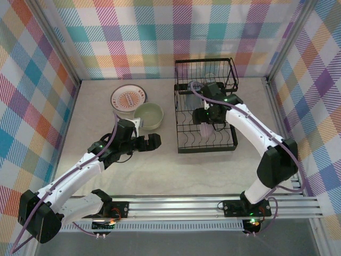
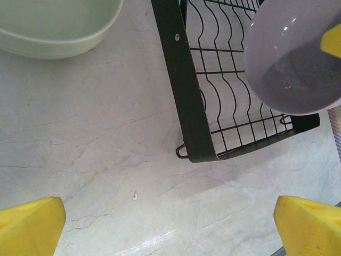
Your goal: Unload the mixed dishes from the dish rack
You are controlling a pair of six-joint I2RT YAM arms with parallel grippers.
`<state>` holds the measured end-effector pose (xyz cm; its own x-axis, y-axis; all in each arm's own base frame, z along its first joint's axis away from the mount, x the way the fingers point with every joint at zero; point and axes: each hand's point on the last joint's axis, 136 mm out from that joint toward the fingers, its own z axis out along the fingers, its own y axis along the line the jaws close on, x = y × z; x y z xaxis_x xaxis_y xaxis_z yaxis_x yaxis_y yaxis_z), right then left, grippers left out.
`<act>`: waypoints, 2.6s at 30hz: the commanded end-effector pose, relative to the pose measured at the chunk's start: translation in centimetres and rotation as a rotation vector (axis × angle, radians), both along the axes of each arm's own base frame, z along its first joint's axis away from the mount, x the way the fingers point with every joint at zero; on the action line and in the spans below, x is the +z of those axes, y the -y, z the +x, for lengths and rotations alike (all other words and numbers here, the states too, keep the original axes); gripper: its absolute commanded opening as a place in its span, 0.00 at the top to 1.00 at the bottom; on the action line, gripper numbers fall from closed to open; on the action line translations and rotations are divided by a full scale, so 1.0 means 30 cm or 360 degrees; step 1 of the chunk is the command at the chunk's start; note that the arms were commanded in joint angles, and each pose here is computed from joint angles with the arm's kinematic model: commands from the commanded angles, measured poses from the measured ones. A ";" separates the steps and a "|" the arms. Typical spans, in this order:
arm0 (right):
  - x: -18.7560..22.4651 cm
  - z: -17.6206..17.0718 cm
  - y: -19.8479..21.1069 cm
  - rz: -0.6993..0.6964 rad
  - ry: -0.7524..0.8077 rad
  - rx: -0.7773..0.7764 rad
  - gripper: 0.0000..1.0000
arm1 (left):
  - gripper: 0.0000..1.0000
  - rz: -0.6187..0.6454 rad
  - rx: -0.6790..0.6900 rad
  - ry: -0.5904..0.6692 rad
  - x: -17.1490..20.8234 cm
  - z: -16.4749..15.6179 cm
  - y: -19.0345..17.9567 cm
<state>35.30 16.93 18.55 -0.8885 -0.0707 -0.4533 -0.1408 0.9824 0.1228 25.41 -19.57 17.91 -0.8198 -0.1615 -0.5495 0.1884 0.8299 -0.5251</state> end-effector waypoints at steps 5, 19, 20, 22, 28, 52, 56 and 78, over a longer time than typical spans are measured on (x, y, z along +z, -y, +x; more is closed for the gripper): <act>0.138 0.016 0.021 0.0268 0.0176 -0.0046 1.00 | 0.00 -0.0017 -0.0026 -0.0002 0.020 0.012 0.013; 0.158 -0.025 0.052 0.0723 0.0167 -0.0057 1.00 | 0.00 -0.0084 -0.0097 -0.0038 0.033 0.022 0.062; 0.160 -0.029 0.056 0.0746 0.0171 -0.0056 1.00 | 0.00 -0.0094 -0.0107 -0.0047 0.033 0.023 0.069; 0.168 -0.032 0.061 0.0803 0.0185 -0.0054 1.00 | 0.00 -0.0109 -0.0124 -0.0058 0.037 0.024 0.081; 0.183 -0.047 0.073 0.1036 0.0204 -0.0043 1.00 | 0.00 -0.0162 -0.0182 -0.0078 0.057 0.030 0.117; 0.273 -0.100 0.109 0.1743 0.0362 0.0105 1.00 | 0.00 -0.0319 -0.0414 -0.0178 0.182 0.117 0.286; 0.276 -0.112 0.112 0.1827 0.0373 0.0135 1.00 | 0.00 -0.0339 -0.0449 -0.0205 0.193 0.140 0.317; 0.323 -0.145 0.099 0.2087 0.0404 0.0299 1.00 | 0.02 -0.0332 -0.0590 -0.0332 0.219 0.264 0.462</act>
